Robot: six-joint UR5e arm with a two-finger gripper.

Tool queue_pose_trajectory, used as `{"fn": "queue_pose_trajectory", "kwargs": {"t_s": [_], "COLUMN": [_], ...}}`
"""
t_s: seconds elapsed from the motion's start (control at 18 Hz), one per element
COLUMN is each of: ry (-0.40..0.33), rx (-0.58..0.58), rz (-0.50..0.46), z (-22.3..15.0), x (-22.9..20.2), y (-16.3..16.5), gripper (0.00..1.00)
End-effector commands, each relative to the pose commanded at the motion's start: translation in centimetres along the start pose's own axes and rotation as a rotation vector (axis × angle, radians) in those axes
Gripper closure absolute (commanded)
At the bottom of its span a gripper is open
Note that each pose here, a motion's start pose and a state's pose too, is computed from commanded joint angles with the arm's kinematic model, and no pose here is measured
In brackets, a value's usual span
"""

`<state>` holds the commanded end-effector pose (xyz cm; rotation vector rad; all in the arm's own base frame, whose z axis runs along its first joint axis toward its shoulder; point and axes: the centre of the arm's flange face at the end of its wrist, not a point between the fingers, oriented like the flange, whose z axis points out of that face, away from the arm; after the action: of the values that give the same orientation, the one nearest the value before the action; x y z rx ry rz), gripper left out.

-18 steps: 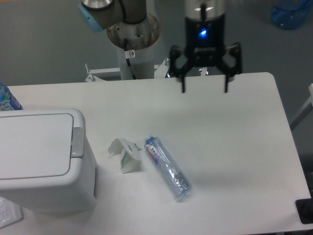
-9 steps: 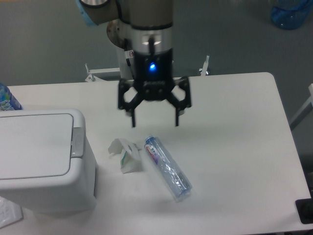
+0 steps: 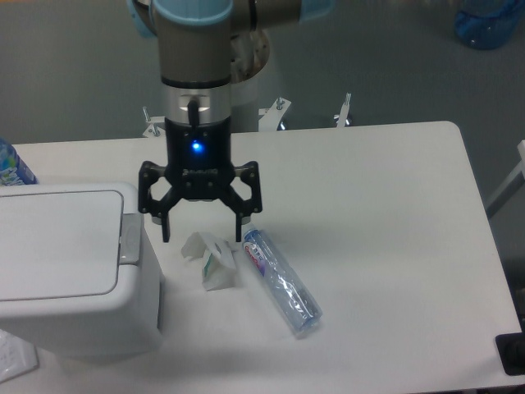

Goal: Open the trash can
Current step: 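Lower the gripper fingers onto the lid edge of the trash bin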

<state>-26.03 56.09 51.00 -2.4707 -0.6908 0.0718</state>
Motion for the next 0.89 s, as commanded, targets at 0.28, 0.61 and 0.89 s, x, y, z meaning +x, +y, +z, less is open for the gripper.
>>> {"fn": "queue_pose_trajectory", "kwargs": {"t_s": [0.28,0.61,0.89], "ry": [0.010,0.014,0.017], "rx": [-0.029,-0.036,-0.039], "rz": [-0.017,-0.015,-0.012], "z": [1.0,1.3,1.5], "x": [1.0,1.3,1.5], "y": [1.3,1.4,1.5], "gripper": [0.00,0.00,0.00]}}
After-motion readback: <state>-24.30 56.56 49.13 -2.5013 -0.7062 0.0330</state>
